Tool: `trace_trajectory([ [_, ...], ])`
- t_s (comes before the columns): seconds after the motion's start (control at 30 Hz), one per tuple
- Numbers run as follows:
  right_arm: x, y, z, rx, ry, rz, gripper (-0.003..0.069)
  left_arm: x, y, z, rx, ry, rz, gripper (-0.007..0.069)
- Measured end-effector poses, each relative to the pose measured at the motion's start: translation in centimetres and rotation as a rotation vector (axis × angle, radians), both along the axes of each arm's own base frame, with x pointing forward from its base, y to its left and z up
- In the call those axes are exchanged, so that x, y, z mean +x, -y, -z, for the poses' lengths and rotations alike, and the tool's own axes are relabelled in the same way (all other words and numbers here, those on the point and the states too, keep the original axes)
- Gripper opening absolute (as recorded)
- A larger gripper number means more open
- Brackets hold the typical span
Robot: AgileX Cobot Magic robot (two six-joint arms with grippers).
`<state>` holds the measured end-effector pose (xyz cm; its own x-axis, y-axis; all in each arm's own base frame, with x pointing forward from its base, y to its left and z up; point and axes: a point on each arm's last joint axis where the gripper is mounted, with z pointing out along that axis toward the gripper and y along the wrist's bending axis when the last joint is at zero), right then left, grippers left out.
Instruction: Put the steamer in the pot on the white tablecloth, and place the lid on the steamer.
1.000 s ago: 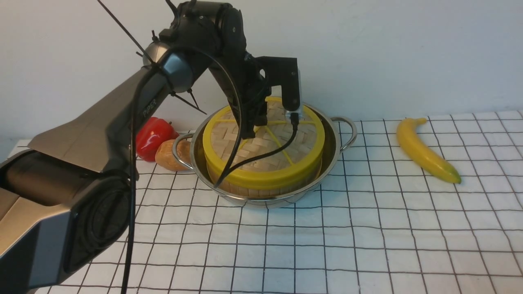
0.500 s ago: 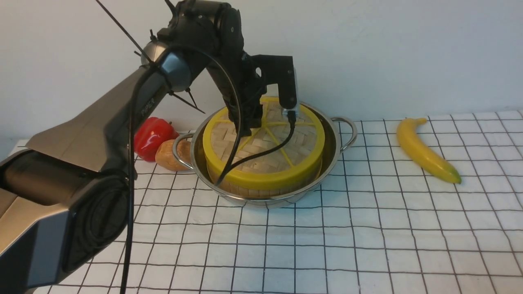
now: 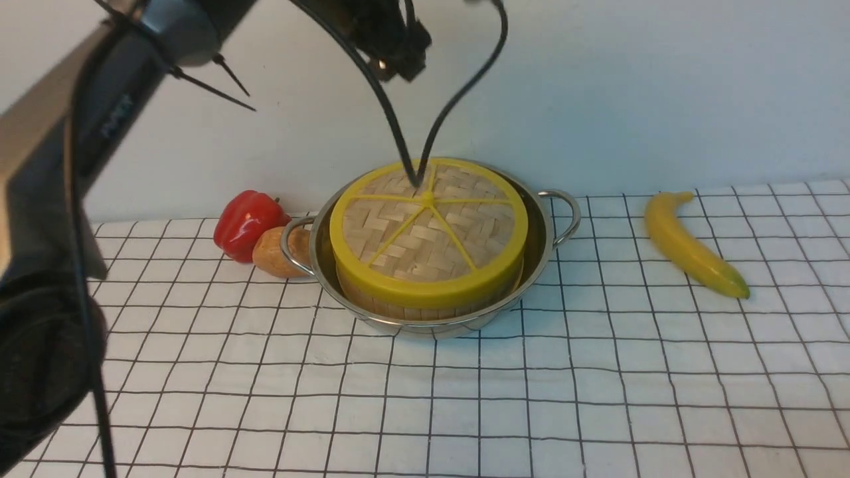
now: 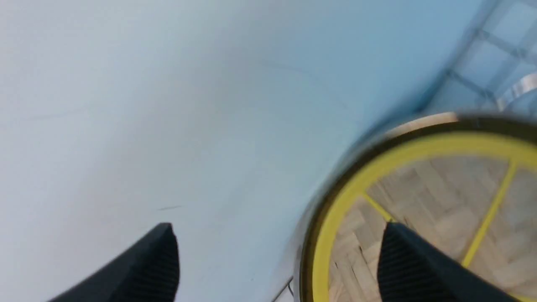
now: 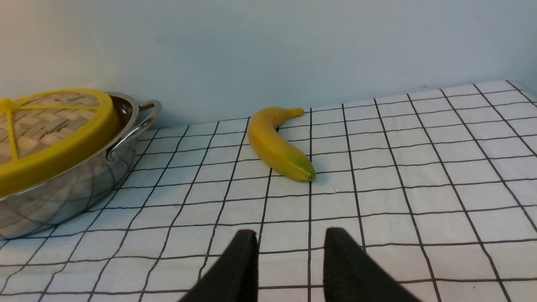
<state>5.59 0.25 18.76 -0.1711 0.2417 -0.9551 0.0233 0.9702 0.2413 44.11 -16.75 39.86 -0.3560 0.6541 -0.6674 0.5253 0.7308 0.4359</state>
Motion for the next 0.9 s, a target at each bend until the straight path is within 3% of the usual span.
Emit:
trace_trajectory([
  [0.23,0.0,0.0,0.0,0.000,0.000,0.000,0.0242,-0.8,-0.4,-2.3,-0.202,0.042,-0.128,0.0428],
  [0.5,0.0,0.0,0.0,0.000,0.000,0.000,0.0242,-0.7,-0.6,-2.2,-0.212,0.051,-0.155,0.0276],
  [0.67,0.0,0.0,0.0,0.000,0.000,0.000,0.0242,-0.5,-1.3,-2.2,-0.232,0.047,-0.241,0.0191],
  [0.9,0.0,0.0,0.0,0.000,0.000,0.000,0.0242,-0.9,-3.0,-2.8,-0.223,0.057,-0.397,0.0158],
])
